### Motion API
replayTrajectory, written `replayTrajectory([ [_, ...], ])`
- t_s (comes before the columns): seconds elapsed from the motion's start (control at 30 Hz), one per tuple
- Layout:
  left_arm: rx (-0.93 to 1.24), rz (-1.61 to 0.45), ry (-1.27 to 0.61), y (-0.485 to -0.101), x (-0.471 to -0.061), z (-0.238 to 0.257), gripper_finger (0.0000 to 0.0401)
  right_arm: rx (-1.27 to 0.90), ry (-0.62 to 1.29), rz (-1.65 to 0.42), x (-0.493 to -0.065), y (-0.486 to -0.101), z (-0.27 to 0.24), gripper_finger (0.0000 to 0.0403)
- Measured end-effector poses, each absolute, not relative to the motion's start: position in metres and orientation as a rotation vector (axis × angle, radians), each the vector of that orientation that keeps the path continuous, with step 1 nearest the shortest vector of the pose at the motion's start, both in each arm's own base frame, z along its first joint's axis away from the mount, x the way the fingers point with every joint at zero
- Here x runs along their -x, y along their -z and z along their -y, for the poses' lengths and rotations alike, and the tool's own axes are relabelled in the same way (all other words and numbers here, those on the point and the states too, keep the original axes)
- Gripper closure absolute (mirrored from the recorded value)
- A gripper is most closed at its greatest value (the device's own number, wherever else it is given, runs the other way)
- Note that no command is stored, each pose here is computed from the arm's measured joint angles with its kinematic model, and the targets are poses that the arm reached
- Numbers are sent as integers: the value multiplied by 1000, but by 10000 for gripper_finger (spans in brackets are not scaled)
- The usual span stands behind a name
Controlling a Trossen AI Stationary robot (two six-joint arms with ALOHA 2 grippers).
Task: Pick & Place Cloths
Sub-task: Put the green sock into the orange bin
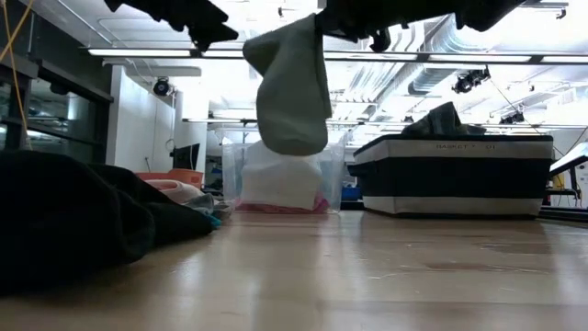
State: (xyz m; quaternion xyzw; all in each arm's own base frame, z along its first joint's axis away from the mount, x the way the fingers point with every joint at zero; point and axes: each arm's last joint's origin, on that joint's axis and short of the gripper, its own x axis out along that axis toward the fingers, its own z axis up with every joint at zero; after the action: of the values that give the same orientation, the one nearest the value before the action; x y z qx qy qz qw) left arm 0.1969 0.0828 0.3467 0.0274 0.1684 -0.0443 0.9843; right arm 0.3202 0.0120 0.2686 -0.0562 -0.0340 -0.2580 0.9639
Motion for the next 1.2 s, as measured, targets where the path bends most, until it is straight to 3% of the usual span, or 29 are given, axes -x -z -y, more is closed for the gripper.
replayTrajectory([
  [0.33, -271, -288, 259, -341, -227, -56, 173, 69, 594, 116, -319, -273, -4, 399],
  [0.63, -325, -359, 63, -328, -252, -56, 173, 65, 566, 121, -320, -273, -4, 399],
  [1.2, -400, -273, 32, -321, -278, -64, 173, -36, 376, 136, -322, -271, -6, 399],
])
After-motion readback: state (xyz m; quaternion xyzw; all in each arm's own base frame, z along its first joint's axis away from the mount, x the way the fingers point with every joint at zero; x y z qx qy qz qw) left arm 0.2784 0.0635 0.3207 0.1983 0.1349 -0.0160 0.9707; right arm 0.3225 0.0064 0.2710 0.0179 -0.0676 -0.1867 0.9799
